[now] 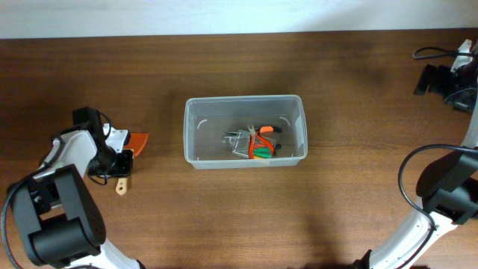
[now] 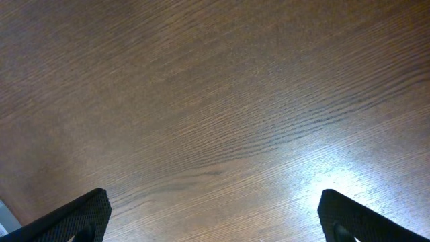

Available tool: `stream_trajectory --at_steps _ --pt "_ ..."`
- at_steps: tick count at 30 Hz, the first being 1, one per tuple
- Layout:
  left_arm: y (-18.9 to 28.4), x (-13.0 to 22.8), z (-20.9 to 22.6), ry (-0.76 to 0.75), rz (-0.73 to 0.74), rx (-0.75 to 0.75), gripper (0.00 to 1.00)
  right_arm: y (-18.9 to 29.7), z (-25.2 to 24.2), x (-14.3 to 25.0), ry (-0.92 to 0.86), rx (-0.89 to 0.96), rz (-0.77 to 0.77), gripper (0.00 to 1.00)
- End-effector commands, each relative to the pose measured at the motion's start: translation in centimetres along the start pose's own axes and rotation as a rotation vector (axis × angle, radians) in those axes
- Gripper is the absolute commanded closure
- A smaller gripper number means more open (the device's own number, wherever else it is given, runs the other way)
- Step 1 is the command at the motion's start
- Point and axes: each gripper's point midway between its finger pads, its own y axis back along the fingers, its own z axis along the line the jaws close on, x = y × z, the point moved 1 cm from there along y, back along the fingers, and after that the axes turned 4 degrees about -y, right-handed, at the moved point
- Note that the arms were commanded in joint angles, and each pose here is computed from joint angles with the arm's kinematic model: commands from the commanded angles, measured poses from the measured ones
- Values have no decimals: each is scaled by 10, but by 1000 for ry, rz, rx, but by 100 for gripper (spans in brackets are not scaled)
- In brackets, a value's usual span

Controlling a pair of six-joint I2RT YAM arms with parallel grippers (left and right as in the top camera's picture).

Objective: Pack container
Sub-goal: 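Lift the orange scraper with the left gripper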

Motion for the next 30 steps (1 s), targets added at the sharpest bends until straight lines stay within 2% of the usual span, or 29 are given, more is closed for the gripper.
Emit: stream_trajectory --at_steps 1,8,17,30 --pt "-14 5 -8 -2 30 49 76 3 3 1 0 -4 -4 1" --pt "-14 4 -8 -1 29 49 83 3 3 1 0 -4 -5 1" --pt "-5 -7 -4 36 5 39 85 3 3 1 0 -3 -4 1" --pt "84 -66 15 33 -114 -8 94 3 3 1 0 -3 -5 1"
